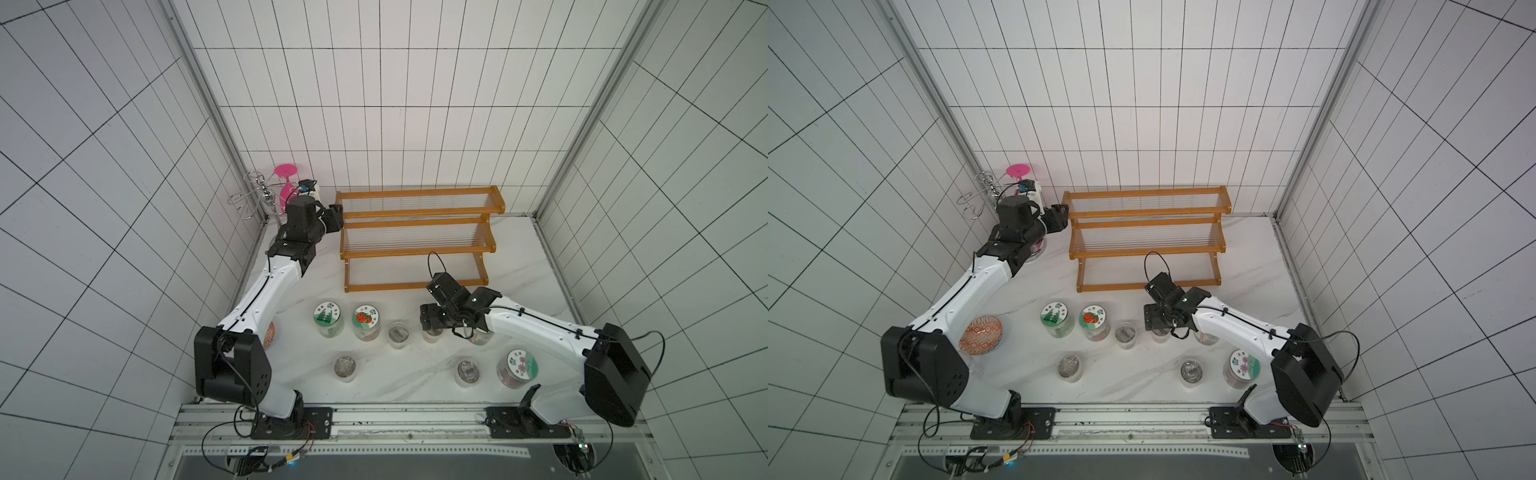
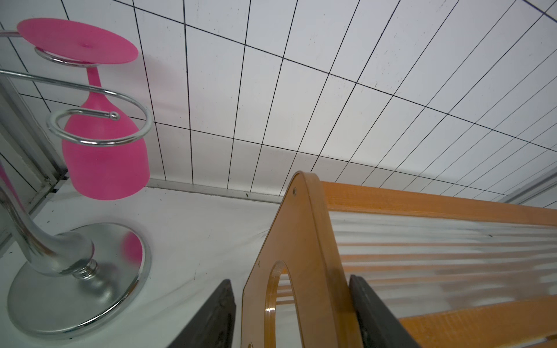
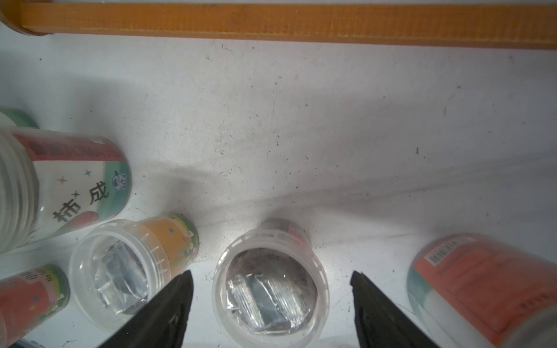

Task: Place the seed container on the shelf
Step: Move the shelf to the center of the board, then pick up the seed jar at the center of the board.

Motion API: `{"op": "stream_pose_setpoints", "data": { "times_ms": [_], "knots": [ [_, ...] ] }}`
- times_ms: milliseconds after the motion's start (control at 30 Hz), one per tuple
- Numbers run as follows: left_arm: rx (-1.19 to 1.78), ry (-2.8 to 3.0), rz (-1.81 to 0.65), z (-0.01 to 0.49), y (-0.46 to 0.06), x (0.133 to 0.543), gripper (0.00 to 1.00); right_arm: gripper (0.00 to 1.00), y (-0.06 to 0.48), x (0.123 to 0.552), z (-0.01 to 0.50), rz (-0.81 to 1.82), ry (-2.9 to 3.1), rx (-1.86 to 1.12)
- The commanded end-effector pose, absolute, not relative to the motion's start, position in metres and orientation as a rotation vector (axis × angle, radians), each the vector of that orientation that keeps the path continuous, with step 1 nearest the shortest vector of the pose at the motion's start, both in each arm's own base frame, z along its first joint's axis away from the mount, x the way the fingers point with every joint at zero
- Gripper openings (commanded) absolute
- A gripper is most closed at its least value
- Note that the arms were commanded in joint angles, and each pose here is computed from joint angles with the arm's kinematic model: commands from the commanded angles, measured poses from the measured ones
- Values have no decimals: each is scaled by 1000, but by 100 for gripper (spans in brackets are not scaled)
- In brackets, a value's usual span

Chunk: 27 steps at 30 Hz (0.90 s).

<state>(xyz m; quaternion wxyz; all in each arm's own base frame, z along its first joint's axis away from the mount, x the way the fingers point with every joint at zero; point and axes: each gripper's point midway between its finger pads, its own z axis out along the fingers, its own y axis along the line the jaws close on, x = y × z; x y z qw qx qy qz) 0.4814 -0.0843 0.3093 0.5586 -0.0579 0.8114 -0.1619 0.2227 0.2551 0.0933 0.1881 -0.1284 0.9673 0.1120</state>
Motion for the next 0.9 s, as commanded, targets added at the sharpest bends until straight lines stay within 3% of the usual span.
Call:
{"op": "stream_pose_setpoints", "data": {
  "times_ms": [0,200,467,867],
  "knots": [
    [-118,1884,-377,334,-81,472,67,87,263,228,105,311,2705,-335],
    [-77,1873,-419,355,-87,448,75,87,261,221,104,263,2717,-320],
    [-41,1857,-473,369,-95,413,96,90,252,208,94,156,2756,-300],
    [-20,1821,-481,385,-94,389,99,86,261,207,86,127,2771,-318]
  ]
}}
